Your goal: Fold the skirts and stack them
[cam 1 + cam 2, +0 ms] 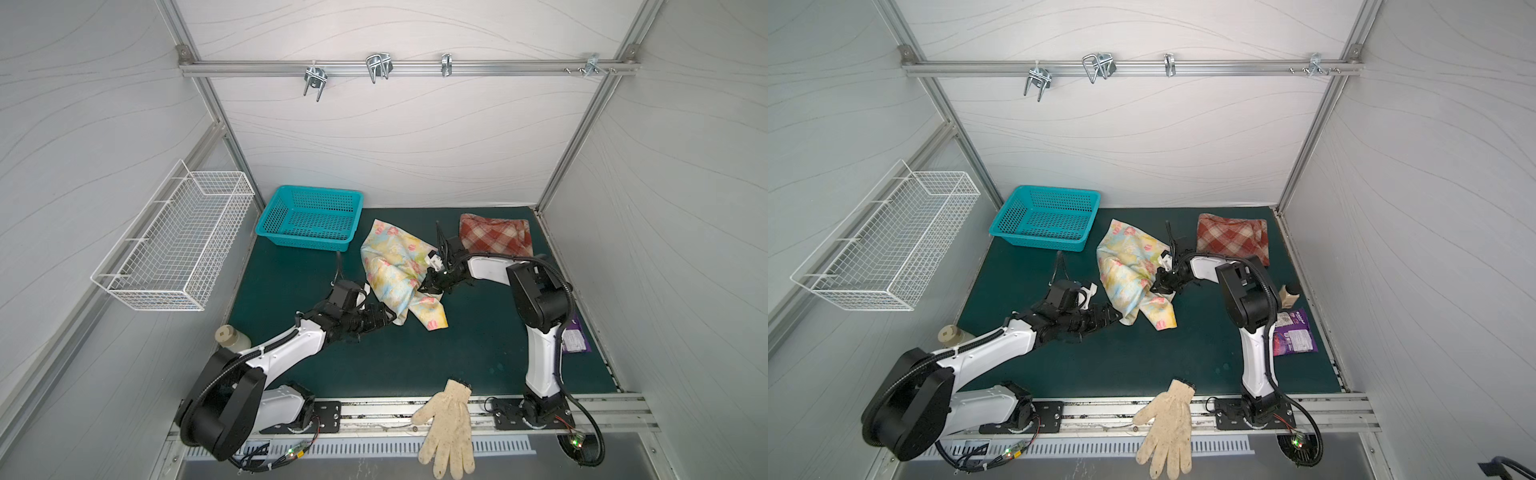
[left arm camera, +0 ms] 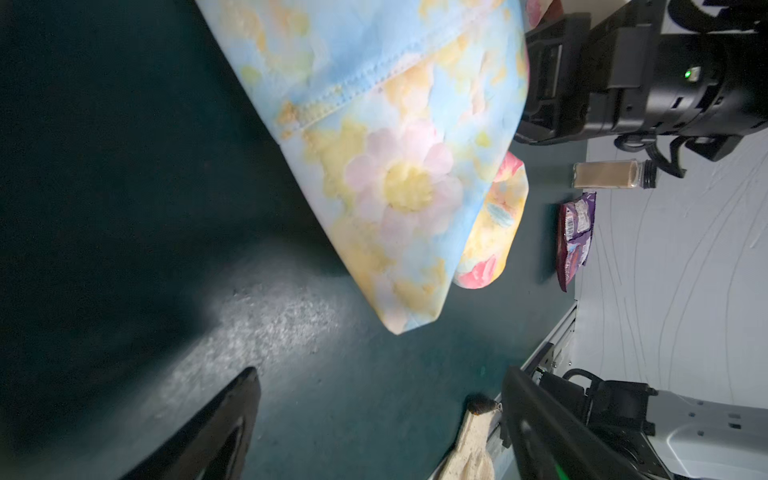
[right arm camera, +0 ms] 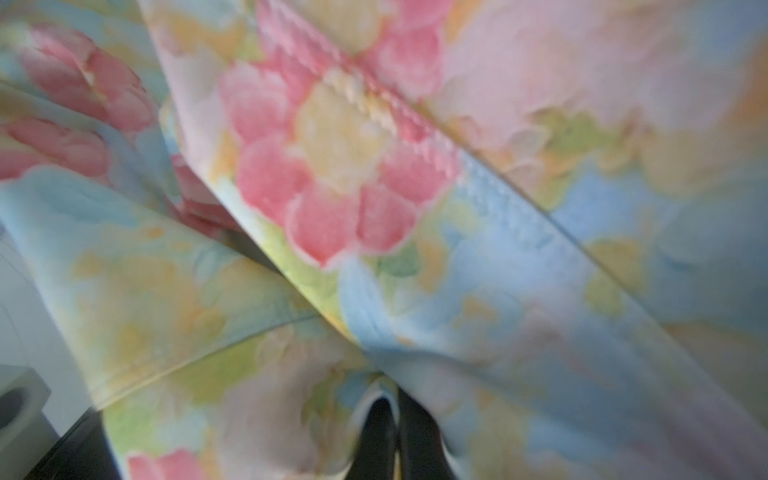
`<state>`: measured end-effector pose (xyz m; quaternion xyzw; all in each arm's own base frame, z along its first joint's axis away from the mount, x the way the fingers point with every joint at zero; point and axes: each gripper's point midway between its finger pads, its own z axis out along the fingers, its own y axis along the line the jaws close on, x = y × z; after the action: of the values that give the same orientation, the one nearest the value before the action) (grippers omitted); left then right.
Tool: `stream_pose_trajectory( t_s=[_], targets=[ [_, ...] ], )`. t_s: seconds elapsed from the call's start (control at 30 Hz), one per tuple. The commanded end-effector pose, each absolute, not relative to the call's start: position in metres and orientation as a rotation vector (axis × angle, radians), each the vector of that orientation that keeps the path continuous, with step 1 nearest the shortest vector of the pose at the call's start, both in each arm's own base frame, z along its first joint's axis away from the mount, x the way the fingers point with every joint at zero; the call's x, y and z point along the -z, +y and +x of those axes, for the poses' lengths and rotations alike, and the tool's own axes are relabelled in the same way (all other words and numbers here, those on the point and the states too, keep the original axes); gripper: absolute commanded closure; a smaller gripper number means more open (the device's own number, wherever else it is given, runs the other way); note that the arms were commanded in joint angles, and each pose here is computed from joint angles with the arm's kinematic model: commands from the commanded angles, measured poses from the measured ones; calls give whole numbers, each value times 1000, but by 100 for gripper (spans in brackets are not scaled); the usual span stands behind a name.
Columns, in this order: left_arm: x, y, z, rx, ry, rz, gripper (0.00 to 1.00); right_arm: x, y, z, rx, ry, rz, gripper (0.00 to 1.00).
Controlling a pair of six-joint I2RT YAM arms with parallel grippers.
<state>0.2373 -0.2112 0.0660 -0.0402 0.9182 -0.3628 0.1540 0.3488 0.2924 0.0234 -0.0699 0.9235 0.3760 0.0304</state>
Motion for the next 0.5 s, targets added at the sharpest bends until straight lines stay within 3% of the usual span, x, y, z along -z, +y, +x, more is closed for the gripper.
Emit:
stream_pose_trajectory(
  t_s=[0.0,0.27,0.47],
  targets=[
    [-70,-224,257,1049,2552,-115,10,-5,285,353,-1110,2873,-184,97],
    [-60,-252,274,1083,2524,-113,14,-4,284,350,-1118,2874,-191,96],
    [-55,-262,291,1102,2507,-149,27,-2,284,347,-1133,2875,-181,96]
  ],
)
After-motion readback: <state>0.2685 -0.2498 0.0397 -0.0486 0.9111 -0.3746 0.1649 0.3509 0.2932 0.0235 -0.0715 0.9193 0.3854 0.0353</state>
